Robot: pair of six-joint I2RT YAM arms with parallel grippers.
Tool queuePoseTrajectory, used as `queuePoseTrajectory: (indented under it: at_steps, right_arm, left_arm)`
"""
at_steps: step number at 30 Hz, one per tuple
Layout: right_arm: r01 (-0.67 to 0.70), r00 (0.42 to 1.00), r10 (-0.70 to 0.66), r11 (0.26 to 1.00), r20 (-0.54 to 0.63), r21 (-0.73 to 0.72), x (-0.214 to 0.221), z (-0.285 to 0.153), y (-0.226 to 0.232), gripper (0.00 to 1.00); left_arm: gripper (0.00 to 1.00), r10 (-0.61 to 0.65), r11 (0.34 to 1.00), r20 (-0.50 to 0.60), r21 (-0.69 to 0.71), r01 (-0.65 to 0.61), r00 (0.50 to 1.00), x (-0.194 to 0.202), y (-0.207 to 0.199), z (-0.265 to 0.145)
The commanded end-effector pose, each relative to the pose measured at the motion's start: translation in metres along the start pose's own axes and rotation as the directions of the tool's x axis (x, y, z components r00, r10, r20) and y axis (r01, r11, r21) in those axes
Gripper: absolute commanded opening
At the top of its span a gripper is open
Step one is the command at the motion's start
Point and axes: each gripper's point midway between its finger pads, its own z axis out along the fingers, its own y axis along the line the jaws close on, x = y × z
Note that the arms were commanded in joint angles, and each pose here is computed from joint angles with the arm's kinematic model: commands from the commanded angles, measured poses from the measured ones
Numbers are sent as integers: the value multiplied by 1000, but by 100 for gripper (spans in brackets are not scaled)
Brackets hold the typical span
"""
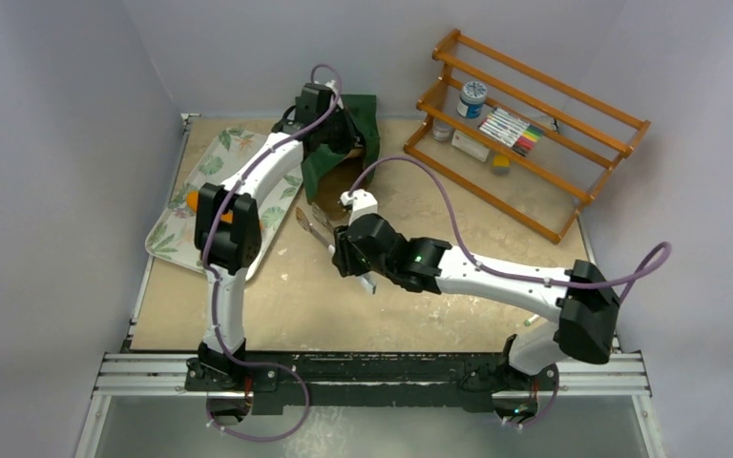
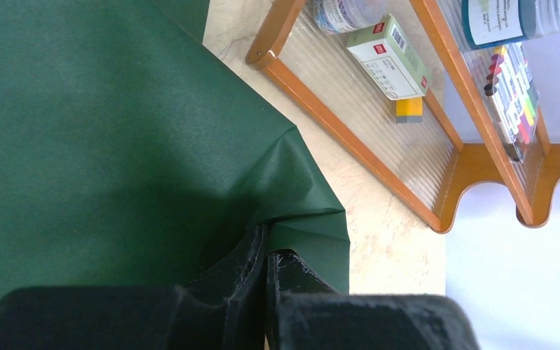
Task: Take the fake bread out of the paper bag
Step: Take out the fake bread from the paper bag.
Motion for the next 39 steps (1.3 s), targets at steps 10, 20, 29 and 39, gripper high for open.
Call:
queuePoseTrajectory:
  at_steps: [10, 20, 29, 39]
  right_arm:
    - [-114, 992, 105, 983, 64, 147, -8, -63, -44, 42]
    - [-99, 994, 86, 970, 66, 222, -10, -46, -65, 42]
    - [-100, 992, 72, 952, 108, 290, -46, -10, -99, 42]
    - [-103, 987, 52, 934, 154, 343, -83, 21, -129, 42]
  left_arm:
    - [0, 42, 998, 107, 44, -47, 993, -23, -18, 4]
    - [0, 49, 997, 103, 50, -55, 993, -14, -27, 7]
    - [0, 56, 995, 96, 76, -63, 994, -4, -45, 9]
    - [0, 58, 994, 85, 92, -66, 995, 5, -57, 9]
